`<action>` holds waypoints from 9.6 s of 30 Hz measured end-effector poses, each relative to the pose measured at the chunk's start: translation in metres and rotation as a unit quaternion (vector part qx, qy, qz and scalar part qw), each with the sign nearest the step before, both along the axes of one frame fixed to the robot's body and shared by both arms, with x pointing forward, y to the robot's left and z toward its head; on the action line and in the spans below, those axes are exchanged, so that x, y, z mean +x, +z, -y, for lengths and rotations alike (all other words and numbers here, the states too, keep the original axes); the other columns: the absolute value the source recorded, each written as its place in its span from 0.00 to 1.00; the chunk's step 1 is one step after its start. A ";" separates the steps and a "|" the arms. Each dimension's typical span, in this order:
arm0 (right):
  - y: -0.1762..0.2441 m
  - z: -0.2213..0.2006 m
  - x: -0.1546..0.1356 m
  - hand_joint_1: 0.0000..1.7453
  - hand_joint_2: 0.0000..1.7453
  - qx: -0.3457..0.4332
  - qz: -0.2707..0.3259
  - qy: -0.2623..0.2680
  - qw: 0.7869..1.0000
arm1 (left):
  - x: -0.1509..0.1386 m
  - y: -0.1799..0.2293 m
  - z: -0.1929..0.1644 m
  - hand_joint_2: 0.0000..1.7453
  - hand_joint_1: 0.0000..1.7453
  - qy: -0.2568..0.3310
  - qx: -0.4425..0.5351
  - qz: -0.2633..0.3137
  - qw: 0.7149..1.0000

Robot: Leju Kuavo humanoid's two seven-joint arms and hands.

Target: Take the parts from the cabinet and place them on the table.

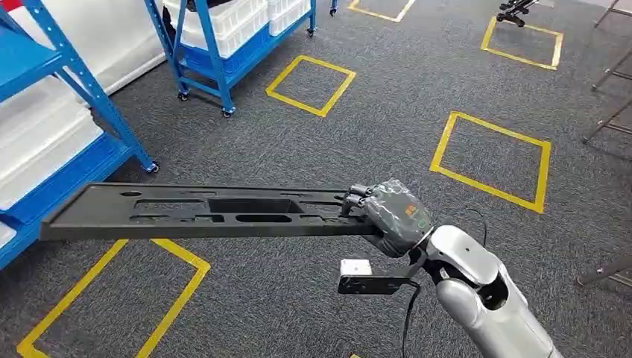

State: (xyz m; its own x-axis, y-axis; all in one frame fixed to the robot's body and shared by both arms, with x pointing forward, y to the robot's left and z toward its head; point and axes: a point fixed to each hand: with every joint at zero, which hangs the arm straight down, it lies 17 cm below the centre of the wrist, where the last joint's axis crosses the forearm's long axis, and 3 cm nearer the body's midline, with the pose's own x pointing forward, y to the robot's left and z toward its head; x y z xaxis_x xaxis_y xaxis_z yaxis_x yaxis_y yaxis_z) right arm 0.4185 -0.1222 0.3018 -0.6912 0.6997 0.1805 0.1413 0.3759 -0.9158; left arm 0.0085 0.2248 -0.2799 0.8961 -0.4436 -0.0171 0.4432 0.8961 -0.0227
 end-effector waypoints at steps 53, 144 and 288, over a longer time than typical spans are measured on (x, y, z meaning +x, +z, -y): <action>-0.005 0.098 -0.090 1.00 1.00 0.048 0.010 -0.130 0.990 | 0.006 -0.001 -0.033 1.00 0.00 -0.255 0.027 0.010 0.967; 0.034 0.134 -0.056 1.00 1.00 0.107 0.040 -0.171 0.979 | 0.008 -0.001 -0.024 1.00 0.00 -0.169 0.006 0.026 0.985; 0.024 0.019 0.036 1.00 1.00 -0.118 0.093 -0.120 0.981 | 0.092 0.016 0.027 1.00 0.00 -0.030 -0.065 0.066 0.995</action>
State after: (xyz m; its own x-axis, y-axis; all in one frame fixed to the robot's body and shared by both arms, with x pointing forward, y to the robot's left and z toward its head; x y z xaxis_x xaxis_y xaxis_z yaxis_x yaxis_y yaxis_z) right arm 0.4547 -0.1412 0.3259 -0.5071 0.8536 -0.1193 0.3722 0.0921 -0.9236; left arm 0.1005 0.1976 -0.2643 0.8582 -0.4875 0.1607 0.5030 0.8611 -0.0740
